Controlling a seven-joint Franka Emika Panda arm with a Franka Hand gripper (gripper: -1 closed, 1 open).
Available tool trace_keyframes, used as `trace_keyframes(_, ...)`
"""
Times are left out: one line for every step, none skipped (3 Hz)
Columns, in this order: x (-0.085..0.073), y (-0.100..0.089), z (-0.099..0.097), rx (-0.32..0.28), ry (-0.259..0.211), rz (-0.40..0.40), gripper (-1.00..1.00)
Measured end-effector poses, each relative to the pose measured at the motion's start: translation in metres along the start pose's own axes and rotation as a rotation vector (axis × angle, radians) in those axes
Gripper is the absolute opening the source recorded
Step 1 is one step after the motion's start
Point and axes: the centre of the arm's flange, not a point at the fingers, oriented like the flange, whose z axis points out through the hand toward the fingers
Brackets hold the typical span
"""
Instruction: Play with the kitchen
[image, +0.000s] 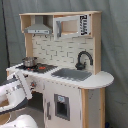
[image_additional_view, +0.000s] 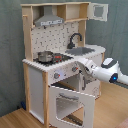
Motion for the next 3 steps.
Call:
trace_keyframes(0.015, 0.007, -0.016, -0.047, 0.007, -0.053, 1.00)
trace_keyframes(0.026, 0.010, -0.031, -0.090, 0.004, -0.091, 1.00)
trace_keyframes(0.032, 0.026, -0.044, -0.149, -0.020, -0.096, 1.00)
